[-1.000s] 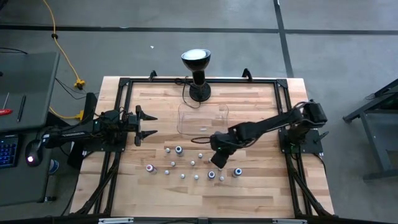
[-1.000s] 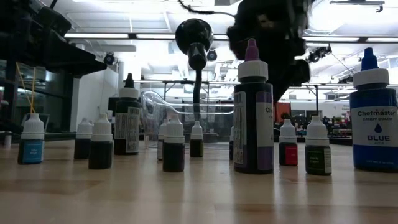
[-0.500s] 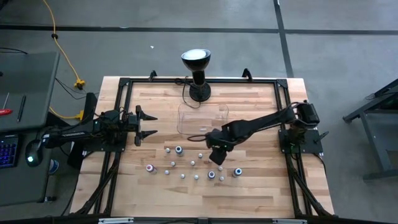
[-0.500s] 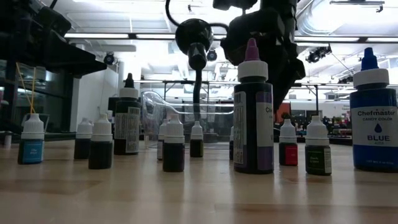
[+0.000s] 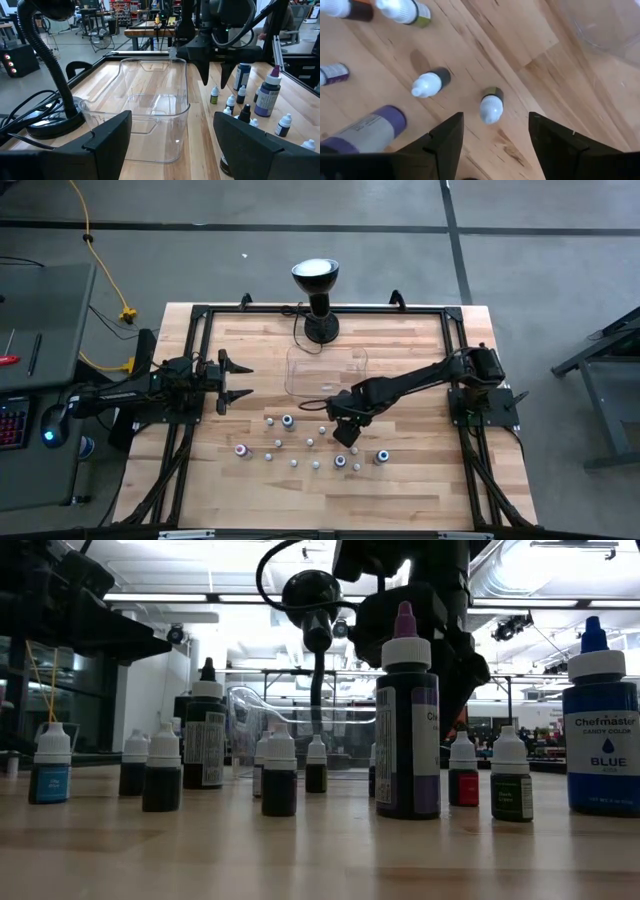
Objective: Pick & Place food coloring
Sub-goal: Put the right green food coloring bottle into the transparent bin
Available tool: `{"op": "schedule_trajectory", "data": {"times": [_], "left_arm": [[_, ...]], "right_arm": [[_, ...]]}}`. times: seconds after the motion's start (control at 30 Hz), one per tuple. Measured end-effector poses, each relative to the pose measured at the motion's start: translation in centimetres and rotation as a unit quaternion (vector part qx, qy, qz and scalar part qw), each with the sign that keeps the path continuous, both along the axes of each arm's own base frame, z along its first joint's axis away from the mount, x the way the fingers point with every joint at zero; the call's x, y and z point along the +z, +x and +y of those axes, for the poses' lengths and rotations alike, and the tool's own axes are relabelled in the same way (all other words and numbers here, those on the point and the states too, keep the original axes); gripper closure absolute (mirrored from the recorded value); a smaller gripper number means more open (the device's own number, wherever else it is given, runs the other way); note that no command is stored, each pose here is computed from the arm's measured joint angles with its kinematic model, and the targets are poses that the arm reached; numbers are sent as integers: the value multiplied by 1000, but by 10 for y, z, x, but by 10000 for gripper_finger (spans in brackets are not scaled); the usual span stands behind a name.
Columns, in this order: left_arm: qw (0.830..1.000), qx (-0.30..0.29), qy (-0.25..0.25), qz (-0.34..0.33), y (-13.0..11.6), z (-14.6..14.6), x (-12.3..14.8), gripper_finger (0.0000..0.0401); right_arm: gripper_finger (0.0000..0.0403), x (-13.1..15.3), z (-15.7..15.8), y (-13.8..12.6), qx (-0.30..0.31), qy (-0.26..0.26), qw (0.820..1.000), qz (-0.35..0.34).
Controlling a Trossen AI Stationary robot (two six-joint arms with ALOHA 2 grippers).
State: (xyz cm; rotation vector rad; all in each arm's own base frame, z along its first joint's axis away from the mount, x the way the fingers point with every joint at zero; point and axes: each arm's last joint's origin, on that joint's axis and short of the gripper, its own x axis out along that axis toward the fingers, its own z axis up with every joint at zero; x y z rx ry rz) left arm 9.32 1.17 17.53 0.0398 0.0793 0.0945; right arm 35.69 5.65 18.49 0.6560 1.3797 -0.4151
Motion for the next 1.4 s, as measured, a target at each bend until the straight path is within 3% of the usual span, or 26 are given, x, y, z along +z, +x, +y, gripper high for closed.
{"op": "schedule_trajectory", "data": {"times": [0.77,1.4], "left_arm": [[1000,0,0,0,0,0,0,123],[1000,0,0,0,0,0,0,123]], "right_arm": [[205,-16,4,6,-22,4,1000,12],[280,-16,4,6,-23,-1,1000,11]]}}
